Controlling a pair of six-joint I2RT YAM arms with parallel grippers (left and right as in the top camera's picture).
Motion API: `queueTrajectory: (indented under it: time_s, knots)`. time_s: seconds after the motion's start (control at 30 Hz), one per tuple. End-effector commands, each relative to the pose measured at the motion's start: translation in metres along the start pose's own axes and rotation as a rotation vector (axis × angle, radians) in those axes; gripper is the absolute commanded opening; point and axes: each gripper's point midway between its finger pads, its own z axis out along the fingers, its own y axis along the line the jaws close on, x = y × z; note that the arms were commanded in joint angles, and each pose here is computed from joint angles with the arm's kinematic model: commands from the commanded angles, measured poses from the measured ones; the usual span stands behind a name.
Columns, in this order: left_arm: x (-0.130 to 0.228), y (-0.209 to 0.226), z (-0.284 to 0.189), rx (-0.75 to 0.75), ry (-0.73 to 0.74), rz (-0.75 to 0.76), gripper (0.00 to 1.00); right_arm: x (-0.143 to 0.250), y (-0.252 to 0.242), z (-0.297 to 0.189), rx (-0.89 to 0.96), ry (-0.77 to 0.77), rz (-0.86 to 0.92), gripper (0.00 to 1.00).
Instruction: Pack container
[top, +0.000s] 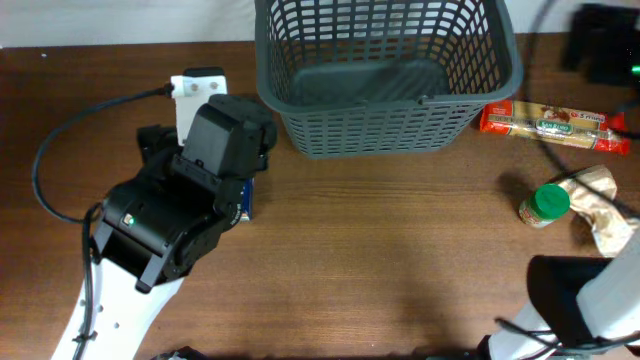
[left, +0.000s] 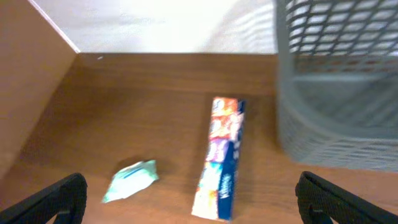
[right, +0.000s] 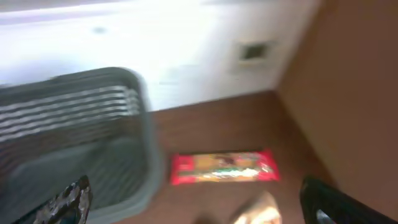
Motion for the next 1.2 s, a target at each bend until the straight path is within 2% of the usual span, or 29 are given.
queueTrajectory:
  time_s: [0.0,0.03,0.1,0.13,0.2,0.23,0.27,0.3,0.33,0.53,0.77,0.9,1.17]
  knots:
    - [-0.002,0.015,-0.004,-0.051,-0.008,0.007,0.99,0.011,-0.034,0.036,0.099,0.081,0.077,0.99]
    - [0.000,0.016,-0.004,-0.053,-0.002,0.013,0.99,0.013,-0.041,0.043,0.105,0.094,0.091,0.89]
    - [0.002,0.017,-0.004,-0.057,0.007,0.021,0.99,0.017,-0.052,0.059,0.099,0.120,0.119,0.59]
    - [0.003,0.017,-0.004,-0.059,0.011,0.024,0.99,0.019,-0.054,0.069,0.084,0.134,0.131,0.48]
    - [0.006,0.018,-0.004,-0.063,0.021,0.034,0.99,0.022,-0.057,0.086,0.046,0.154,0.154,0.42]
    - [0.007,0.019,-0.004,-0.065,0.027,0.039,0.99,0.023,-0.057,0.099,0.024,0.163,0.166,0.35]
    - [0.008,0.019,-0.004,-0.067,0.030,0.042,0.99,0.024,-0.058,0.108,0.017,0.170,0.171,0.24]
    - [0.009,0.020,-0.004,-0.068,0.034,0.046,0.99,0.025,-0.059,0.116,0.017,0.174,0.173,0.07]
    - [0.010,0.020,-0.004,-0.070,0.038,0.049,0.99,0.027,-0.059,0.125,0.017,0.181,0.173,0.04]
    - [0.011,0.021,-0.004,-0.071,0.042,0.052,0.99,0.044,-0.039,0.186,-0.090,0.240,0.187,0.04]
    - [0.012,0.021,-0.004,-0.072,0.047,0.056,0.99,0.088,-0.023,0.254,-0.158,0.356,0.201,0.04]
    - [0.015,0.017,-0.004,-0.049,0.058,0.056,0.99,0.104,-0.016,0.273,-0.191,0.400,0.207,0.04]
    - [0.015,0.017,-0.004,-0.048,0.059,0.056,0.99,0.102,0.014,0.283,-0.383,0.381,0.213,0.04]
